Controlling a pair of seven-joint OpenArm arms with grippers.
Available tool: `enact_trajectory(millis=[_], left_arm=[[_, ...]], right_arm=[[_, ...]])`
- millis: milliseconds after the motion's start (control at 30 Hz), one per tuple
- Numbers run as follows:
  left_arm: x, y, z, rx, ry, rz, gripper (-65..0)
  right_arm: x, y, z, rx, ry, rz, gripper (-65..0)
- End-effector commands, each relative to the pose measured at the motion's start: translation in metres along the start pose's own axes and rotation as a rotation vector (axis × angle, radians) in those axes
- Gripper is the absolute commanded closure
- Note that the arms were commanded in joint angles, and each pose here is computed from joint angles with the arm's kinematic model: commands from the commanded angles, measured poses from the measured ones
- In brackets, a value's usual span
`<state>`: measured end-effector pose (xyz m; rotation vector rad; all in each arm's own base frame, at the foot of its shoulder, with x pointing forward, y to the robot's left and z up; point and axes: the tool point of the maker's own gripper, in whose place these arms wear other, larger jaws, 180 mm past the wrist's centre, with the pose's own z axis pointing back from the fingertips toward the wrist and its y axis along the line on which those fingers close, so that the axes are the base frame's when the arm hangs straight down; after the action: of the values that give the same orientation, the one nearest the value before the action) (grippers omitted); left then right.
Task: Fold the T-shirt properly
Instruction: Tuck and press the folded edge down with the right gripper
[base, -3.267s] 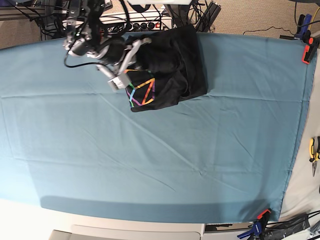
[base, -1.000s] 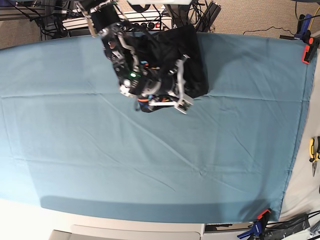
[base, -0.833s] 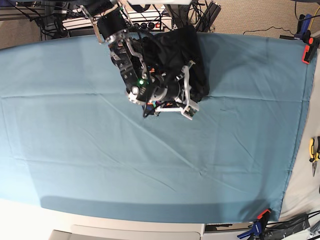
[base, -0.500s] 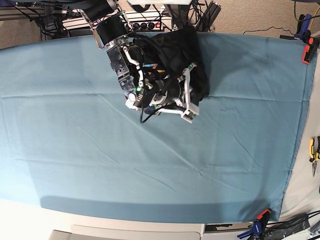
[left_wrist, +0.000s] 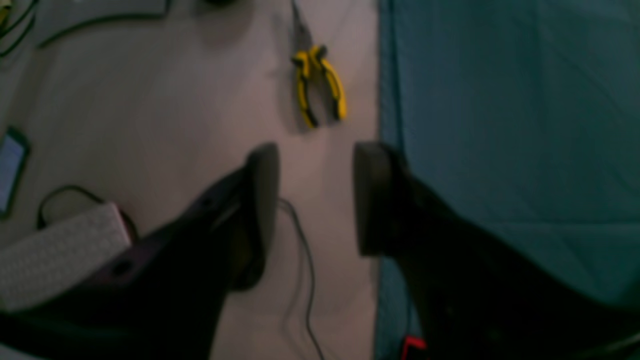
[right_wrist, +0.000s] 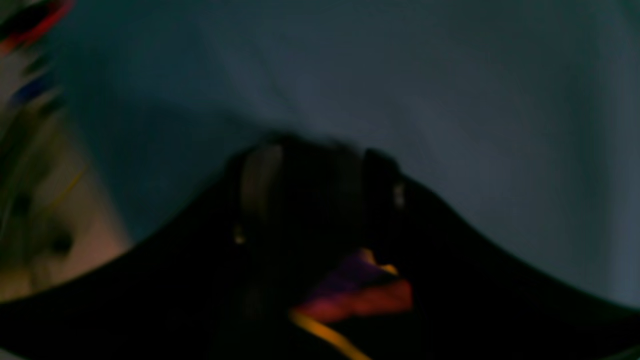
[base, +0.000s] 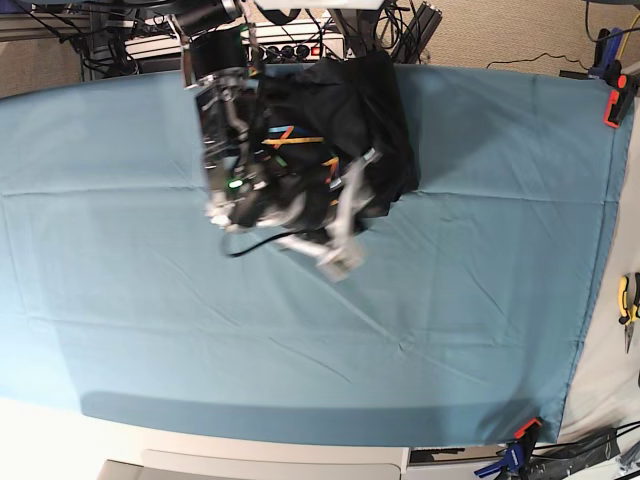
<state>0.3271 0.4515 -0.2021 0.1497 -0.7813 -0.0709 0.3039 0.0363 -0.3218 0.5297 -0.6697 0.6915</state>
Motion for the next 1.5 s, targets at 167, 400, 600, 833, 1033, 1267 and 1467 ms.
enact_trajectory(millis=[167,400,600,833,1033,1267,1467], left_arm=[[0.017,0.009,0.012,0.023,-0.050,-0.011,-25.8],[0.017,0.009,0.012,0.024,-0.050,-0.011,-25.8],[0.017,0.009,0.012,0.024,-0.049,-0.011,-25.8],[0.017,0.009,0.012,0.023,-0.050,-0.010,-25.8],[0.014,0.004,0.007,0.008,-0.051,0.001,-25.8],[0.012,0.001,0.005,0.002,-0.050,0.006,-25.8],[0.012,0.002,0.005,0.005,-0.048,0.005,-25.8]], right_arm=[[-0.002,-0.095,0.059,-0.217,-0.140,-0.184,-29.2],[-0.055,-0.143,0.072,-0.234,-0.106,-0.421,-35.6],[-0.062,-0.134,0.061,-0.123,-0.124,-0.521,-35.6],[-0.073,-0.123,0.051,-0.034,-0.097,-0.587,-35.6],[-0.067,-0.104,0.043,0.054,-0.093,-0.557,-35.6],[-0.054,-0.072,0.032,0.170,-0.083,-0.493,-35.6],[-0.019,-0.064,0.051,0.185,-0.191,-0.369,-35.6]])
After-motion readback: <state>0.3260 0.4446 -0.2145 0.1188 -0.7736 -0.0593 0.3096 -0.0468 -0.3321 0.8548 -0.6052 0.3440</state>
